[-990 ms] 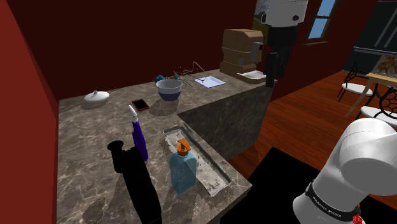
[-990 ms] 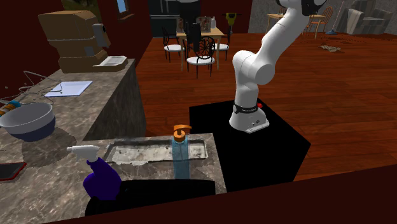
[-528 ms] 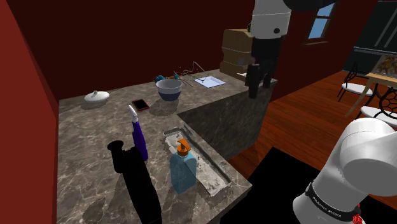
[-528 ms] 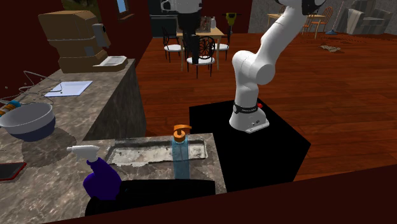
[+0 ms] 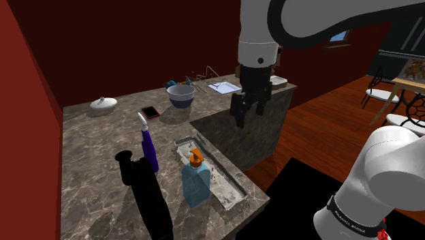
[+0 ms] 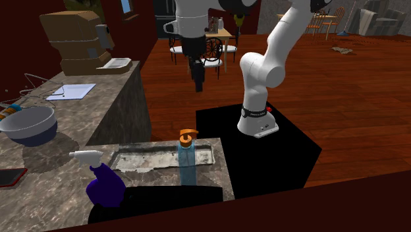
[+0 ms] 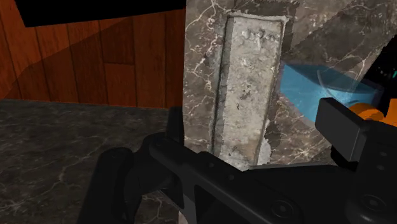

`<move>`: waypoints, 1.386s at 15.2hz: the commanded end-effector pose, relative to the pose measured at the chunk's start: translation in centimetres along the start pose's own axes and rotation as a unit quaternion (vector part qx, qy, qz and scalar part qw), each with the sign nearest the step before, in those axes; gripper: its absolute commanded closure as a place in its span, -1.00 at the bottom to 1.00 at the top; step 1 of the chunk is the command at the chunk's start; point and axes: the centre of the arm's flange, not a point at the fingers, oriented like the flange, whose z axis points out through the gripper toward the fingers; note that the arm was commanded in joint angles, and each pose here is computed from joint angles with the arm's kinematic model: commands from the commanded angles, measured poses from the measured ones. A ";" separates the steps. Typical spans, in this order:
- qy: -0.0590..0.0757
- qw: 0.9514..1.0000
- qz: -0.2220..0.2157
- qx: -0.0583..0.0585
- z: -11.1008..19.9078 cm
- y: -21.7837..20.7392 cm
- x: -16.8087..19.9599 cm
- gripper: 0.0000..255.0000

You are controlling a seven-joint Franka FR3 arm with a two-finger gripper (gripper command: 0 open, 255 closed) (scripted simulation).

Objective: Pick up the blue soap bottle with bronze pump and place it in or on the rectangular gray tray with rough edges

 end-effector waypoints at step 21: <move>0.026 0.998 0.059 0.026 9.6 -15.1 5.9 -1.00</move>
